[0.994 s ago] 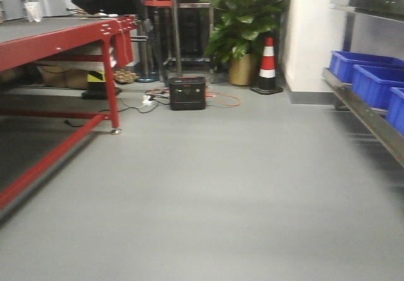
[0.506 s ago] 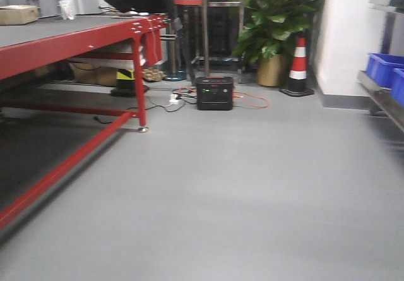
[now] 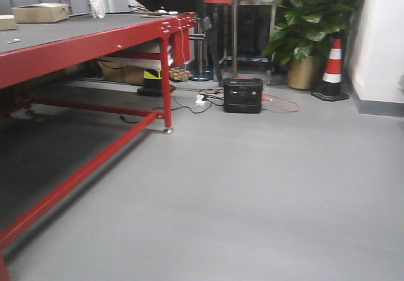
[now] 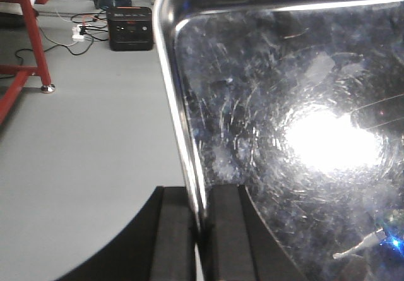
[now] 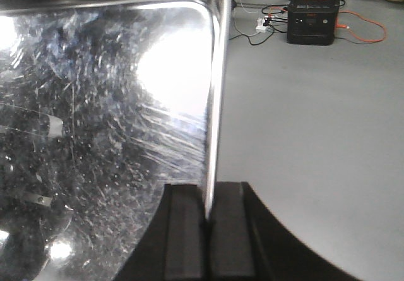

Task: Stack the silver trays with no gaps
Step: 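Hold the tray in both grippers while the base drives away from the shelf, then keep holding the tray while the base turns toward another shelf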

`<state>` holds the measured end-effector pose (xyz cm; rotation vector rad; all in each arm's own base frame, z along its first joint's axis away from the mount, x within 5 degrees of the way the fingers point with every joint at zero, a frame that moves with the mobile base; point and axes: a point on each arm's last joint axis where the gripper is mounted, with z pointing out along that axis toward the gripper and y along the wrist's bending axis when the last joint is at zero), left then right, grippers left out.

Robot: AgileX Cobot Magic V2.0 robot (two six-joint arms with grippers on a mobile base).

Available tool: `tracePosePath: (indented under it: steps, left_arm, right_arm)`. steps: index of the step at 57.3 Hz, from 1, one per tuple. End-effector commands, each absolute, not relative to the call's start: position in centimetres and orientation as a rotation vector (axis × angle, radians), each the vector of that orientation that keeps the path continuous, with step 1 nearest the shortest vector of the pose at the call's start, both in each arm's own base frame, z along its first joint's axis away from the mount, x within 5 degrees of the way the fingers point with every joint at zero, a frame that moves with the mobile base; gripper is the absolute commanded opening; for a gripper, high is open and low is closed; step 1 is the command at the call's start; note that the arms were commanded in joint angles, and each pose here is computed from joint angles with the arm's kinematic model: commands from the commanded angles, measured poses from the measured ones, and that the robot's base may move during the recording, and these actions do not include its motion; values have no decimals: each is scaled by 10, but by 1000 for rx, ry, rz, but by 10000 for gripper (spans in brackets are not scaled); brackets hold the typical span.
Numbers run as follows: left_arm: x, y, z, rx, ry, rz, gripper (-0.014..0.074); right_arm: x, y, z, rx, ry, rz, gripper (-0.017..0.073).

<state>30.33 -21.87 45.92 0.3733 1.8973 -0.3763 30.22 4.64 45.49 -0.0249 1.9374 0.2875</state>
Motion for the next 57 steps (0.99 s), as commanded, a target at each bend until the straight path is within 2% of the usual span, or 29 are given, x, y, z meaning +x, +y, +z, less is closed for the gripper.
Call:
tracePosePath:
  steps: [1, 57]
  left_arm:
    - [301, -217, 468, 390, 1844, -371, -7]
    - [301, -217, 468, 390, 1844, -371, -7]
  right_arm:
    - [301, 45, 464, -34, 1868, 267, -79]
    - [301, 45, 464, -34, 1868, 267, -79]
